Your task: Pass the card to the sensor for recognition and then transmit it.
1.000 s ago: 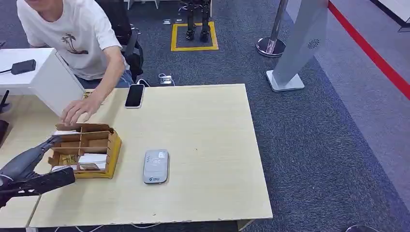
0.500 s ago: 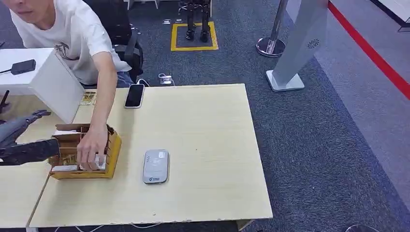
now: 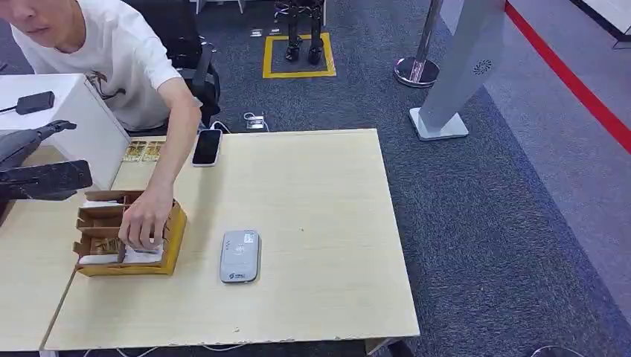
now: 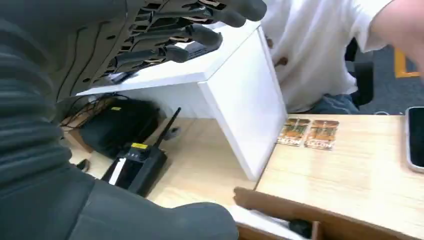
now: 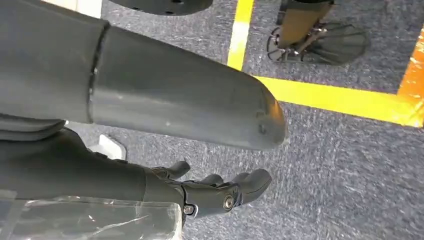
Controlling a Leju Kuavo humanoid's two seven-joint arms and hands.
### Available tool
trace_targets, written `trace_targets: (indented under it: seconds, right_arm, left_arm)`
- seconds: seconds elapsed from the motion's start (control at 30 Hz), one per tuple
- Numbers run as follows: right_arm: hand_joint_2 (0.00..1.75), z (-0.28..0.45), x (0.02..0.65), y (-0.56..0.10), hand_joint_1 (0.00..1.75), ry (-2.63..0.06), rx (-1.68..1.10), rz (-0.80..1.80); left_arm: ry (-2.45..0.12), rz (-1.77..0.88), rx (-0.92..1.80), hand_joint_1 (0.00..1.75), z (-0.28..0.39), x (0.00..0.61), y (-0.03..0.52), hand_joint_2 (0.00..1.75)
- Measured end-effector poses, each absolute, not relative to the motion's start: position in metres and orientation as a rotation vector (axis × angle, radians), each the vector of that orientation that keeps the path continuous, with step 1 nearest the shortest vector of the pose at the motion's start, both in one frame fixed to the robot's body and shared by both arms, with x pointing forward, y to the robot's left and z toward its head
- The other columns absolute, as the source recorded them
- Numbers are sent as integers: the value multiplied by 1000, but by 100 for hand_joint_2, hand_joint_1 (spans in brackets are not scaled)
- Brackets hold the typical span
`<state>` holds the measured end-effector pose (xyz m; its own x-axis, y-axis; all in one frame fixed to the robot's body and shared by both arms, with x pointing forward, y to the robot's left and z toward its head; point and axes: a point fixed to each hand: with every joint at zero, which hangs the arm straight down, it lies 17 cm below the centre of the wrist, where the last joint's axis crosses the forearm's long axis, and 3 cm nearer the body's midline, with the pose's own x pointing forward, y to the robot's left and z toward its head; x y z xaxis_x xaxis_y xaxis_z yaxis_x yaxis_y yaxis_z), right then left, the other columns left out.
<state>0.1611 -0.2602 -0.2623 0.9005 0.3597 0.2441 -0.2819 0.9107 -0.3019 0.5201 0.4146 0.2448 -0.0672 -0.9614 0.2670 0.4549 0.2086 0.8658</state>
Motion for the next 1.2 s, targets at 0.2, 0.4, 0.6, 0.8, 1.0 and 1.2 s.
trace_targets:
  seconds: [0.2,0.4,0.6,0.8,1.0,1.2]
  right_arm:
    - [0,-262,161,-267,0,-310,-283,310]
    - [0,-264,156,-272,0,-304,-289,310]
    - [0,-265,151,-279,0,-303,-303,291]
    - [0,-267,140,-284,0,-283,-309,287]
    - [0,-272,117,-290,0,-251,-312,263]
    - [0,-273,112,-291,0,-247,-309,248]
  left_arm:
    - [-1073,-1315,598,0,247,528,396,175]
    - [-1060,-1335,591,0,241,530,388,175]
    - [-1086,-1315,585,0,240,536,382,175]
    - [-1077,-1312,577,0,227,536,381,175]
    - [-1064,-1273,579,0,203,527,398,175]
    - [-1036,-1275,599,0,193,533,403,175]
